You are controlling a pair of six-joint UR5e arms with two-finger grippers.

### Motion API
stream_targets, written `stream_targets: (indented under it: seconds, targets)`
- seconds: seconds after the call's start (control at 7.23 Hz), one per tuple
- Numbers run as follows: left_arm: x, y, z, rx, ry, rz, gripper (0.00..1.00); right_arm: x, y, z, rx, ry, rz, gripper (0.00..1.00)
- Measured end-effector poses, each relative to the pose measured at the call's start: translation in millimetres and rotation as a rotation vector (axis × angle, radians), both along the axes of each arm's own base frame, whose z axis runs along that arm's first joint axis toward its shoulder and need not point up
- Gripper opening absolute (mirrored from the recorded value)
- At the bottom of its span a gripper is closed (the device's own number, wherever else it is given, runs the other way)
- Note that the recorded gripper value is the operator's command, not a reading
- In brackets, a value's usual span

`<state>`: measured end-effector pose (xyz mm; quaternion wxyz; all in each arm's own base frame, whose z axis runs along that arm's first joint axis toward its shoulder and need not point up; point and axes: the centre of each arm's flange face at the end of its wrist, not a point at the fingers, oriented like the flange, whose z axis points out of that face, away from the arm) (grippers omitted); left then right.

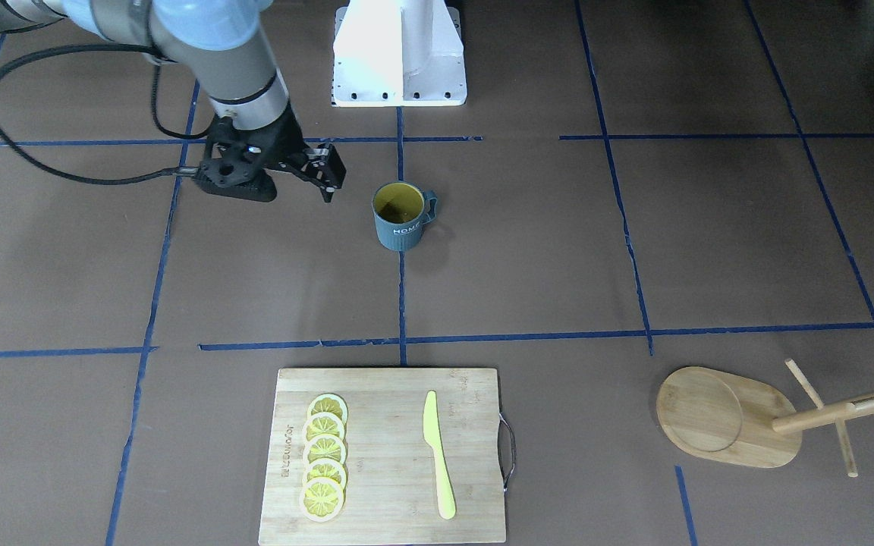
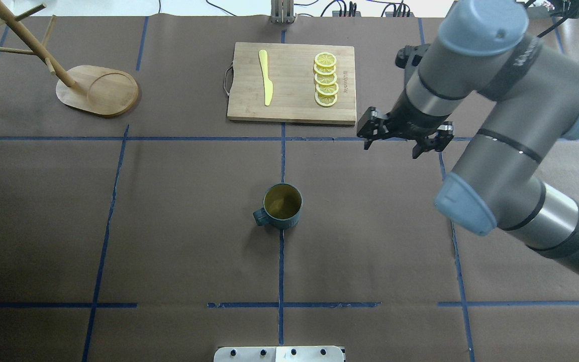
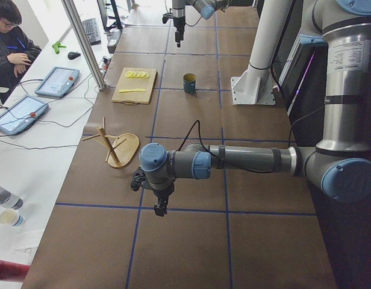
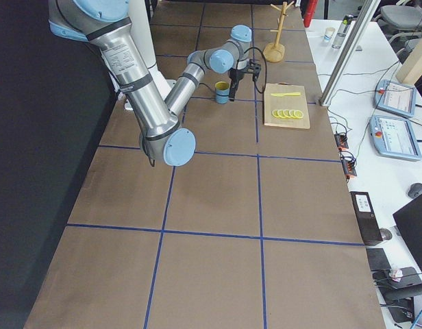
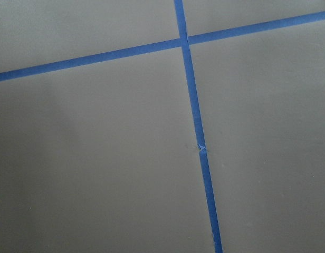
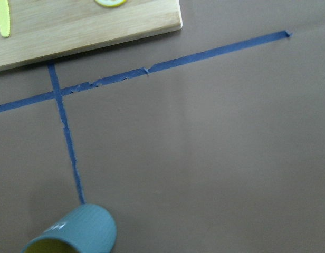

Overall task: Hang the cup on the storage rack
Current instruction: 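Release the mug upright and withdraw the right arm out of view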

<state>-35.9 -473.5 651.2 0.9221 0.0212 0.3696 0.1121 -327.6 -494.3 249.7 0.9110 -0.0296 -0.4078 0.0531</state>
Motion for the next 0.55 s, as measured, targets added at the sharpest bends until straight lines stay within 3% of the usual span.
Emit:
stream_targets:
  seconds: [0.28, 0.55]
  targets:
    - [0, -2, -6, 0.013, 0.000, 0.000, 1.00, 101, -27, 95, 0.120, 0.050, -0.127, 1.00]
    - [1, -3, -13, 0.023, 0.002, -0.003, 1.00, 200, -17, 190, 0.188, 0.077, -0.232, 1.00]
